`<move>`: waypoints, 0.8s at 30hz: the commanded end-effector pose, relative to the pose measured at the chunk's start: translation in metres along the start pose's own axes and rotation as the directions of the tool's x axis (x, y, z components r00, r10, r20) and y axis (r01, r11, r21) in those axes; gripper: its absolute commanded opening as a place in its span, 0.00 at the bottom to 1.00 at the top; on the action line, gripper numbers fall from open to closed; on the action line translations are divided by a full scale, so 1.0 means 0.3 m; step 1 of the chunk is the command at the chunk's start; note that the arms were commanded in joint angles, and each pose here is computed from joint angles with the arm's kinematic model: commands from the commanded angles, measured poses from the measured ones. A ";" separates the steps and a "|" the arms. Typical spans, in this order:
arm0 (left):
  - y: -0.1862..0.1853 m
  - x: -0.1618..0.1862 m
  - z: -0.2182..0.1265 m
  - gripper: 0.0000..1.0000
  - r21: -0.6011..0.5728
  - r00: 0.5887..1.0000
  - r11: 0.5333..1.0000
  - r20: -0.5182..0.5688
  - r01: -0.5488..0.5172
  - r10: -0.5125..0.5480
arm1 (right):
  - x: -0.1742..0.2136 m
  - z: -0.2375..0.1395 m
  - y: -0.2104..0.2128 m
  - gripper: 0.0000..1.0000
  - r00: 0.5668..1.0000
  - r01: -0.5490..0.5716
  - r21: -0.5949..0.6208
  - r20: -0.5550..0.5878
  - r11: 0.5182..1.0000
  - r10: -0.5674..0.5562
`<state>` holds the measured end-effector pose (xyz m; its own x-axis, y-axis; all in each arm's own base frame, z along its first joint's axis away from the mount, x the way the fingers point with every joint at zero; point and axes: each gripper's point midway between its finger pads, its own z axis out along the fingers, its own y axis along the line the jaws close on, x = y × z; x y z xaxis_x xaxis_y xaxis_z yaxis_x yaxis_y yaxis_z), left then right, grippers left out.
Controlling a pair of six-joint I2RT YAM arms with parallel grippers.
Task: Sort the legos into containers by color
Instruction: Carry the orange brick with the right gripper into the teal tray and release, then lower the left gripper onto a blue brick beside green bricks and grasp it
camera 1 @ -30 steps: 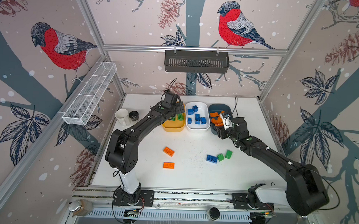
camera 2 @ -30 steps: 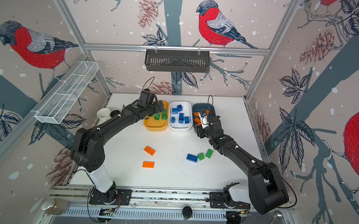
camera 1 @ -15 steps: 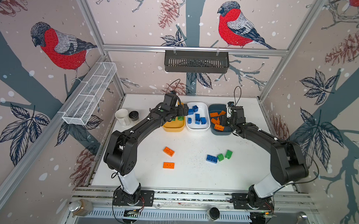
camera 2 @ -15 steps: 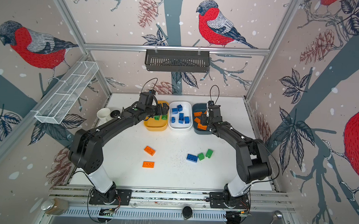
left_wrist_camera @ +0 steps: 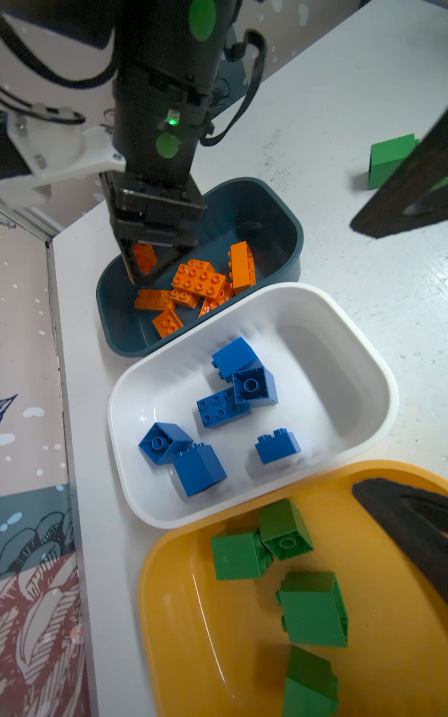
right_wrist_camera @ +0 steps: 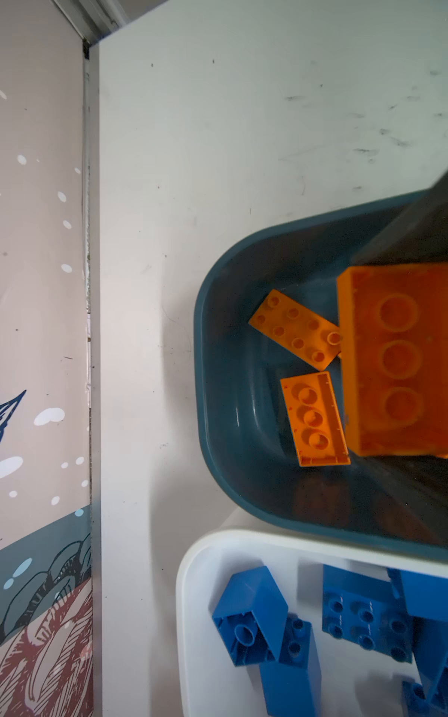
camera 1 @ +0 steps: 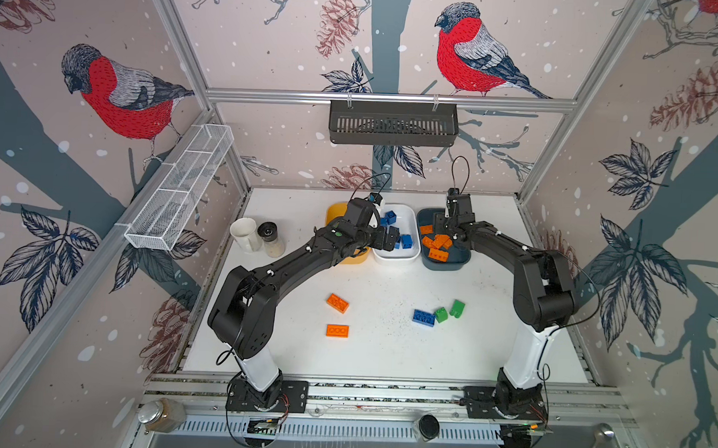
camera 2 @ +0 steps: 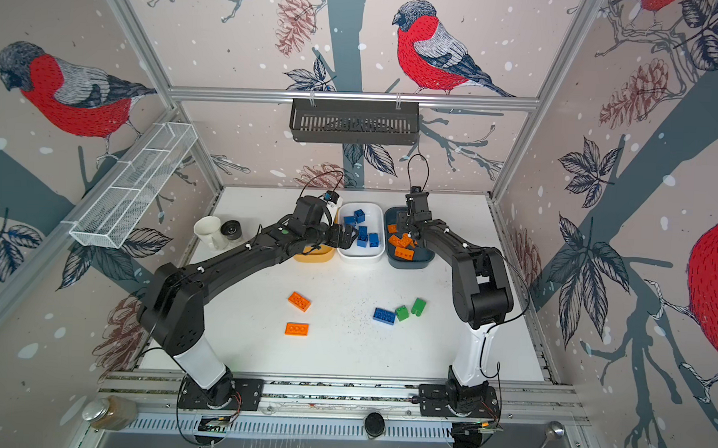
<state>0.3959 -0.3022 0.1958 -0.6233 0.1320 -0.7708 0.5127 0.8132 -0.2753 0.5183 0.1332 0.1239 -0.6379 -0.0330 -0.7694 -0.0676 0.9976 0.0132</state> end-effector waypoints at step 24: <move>-0.481 0.489 -0.004 0.96 0.485 0.589 0.489 0.070 -0.725 0.805 | 0.132 -0.473 -0.174 0.99 0.919 -0.332 0.018 0.231 0.943 0.319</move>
<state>0.2521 -0.3959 0.1375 -0.0804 0.6654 -0.7422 0.9762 0.2030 0.0763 0.3879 0.0830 0.1764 -0.4976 0.2261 -0.8374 0.0930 0.9738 0.2076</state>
